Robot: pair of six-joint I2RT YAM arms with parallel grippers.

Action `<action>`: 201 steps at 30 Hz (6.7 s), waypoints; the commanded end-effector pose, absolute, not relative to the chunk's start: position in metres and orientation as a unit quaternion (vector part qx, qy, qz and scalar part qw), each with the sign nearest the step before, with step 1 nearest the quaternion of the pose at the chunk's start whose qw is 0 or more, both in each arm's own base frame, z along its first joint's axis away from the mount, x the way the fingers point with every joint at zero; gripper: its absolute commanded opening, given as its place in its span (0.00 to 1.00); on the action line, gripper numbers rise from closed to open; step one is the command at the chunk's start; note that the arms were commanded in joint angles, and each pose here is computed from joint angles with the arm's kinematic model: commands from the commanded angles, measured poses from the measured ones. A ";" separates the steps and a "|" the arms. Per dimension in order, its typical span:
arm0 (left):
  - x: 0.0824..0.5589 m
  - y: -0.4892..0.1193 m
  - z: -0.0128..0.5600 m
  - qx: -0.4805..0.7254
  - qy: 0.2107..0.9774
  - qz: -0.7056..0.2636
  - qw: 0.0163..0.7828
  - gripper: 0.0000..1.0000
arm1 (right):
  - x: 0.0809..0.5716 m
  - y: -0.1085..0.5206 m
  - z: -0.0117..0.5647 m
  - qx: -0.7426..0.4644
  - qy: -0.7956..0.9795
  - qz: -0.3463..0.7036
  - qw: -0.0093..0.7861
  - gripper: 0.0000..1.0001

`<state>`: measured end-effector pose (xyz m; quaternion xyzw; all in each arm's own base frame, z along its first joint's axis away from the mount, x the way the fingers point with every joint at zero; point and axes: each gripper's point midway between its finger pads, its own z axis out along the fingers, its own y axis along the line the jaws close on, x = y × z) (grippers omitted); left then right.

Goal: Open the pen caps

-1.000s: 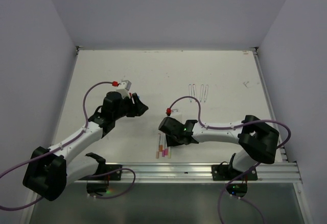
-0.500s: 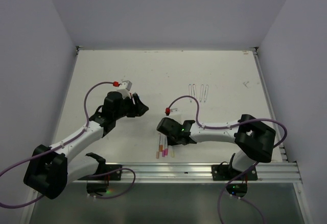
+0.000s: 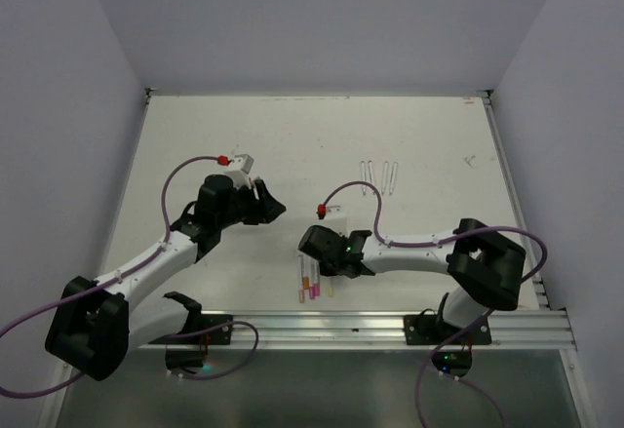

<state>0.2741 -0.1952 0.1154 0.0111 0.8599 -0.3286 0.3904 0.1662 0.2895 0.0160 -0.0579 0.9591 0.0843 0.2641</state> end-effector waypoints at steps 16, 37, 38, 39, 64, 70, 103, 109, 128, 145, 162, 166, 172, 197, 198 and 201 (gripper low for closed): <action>0.234 -0.275 0.167 0.132 0.742 -0.531 0.388 0.57 | 0.273 0.257 0.172 0.014 0.886 0.193 0.420 0.00; 0.223 -0.336 0.166 0.132 0.724 -0.587 0.336 0.57 | 0.289 0.282 0.200 0.047 0.855 0.273 0.439 0.00; 0.224 -0.337 0.166 0.132 0.724 -0.588 0.336 0.57 | 0.289 0.283 0.199 0.047 0.855 0.274 0.438 0.00; 0.224 -0.338 0.166 0.130 0.724 -0.589 0.334 0.57 | 0.288 0.285 0.198 0.046 0.855 0.276 0.436 0.00; 0.224 -0.337 0.161 0.138 0.728 -0.576 0.345 0.00 | 0.276 0.303 0.175 0.024 0.861 0.318 0.396 0.30; 0.223 -0.336 0.165 0.140 0.725 -0.577 0.349 0.00 | 0.279 0.307 0.172 0.022 0.862 0.317 0.394 0.00; 0.211 -0.328 0.130 0.110 0.756 -0.564 0.313 0.00 | 0.417 0.199 0.245 0.110 0.782 0.223 0.572 0.00; 0.205 -0.327 0.130 0.106 0.749 -0.577 0.306 0.00 | 0.426 0.193 0.262 0.113 0.763 0.212 0.600 0.00; 0.163 -0.315 0.182 0.129 0.624 -0.714 0.290 0.00 | 0.416 0.193 0.274 0.033 0.714 0.379 0.588 0.00; 0.325 -0.236 0.078 0.061 0.906 -0.161 0.386 0.00 | 0.394 0.070 0.102 0.158 0.931 -0.007 0.330 0.00; 0.376 -0.189 0.028 0.032 0.927 -0.066 0.369 0.00 | 0.393 0.042 0.060 0.159 0.945 -0.035 0.283 0.00; 0.382 -0.184 0.028 0.028 0.926 -0.051 0.374 0.00 | 0.398 0.042 0.050 0.160 0.948 -0.032 0.275 0.00; 0.390 -0.170 0.027 0.021 0.926 -0.006 0.376 0.00 | 0.405 0.044 0.033 0.159 0.951 -0.027 0.263 0.06; 0.392 -0.161 0.033 0.017 0.923 0.014 0.384 0.28 | 0.419 0.049 0.024 0.150 0.952 -0.004 0.268 0.32; 0.392 -0.161 0.032 0.016 0.923 0.015 0.384 0.29 | 0.419 0.050 0.025 0.150 0.951 0.000 0.270 0.32; 0.392 -0.161 0.034 0.016 0.923 0.015 0.385 0.31 | 0.420 0.050 0.027 0.149 0.950 0.001 0.273 0.32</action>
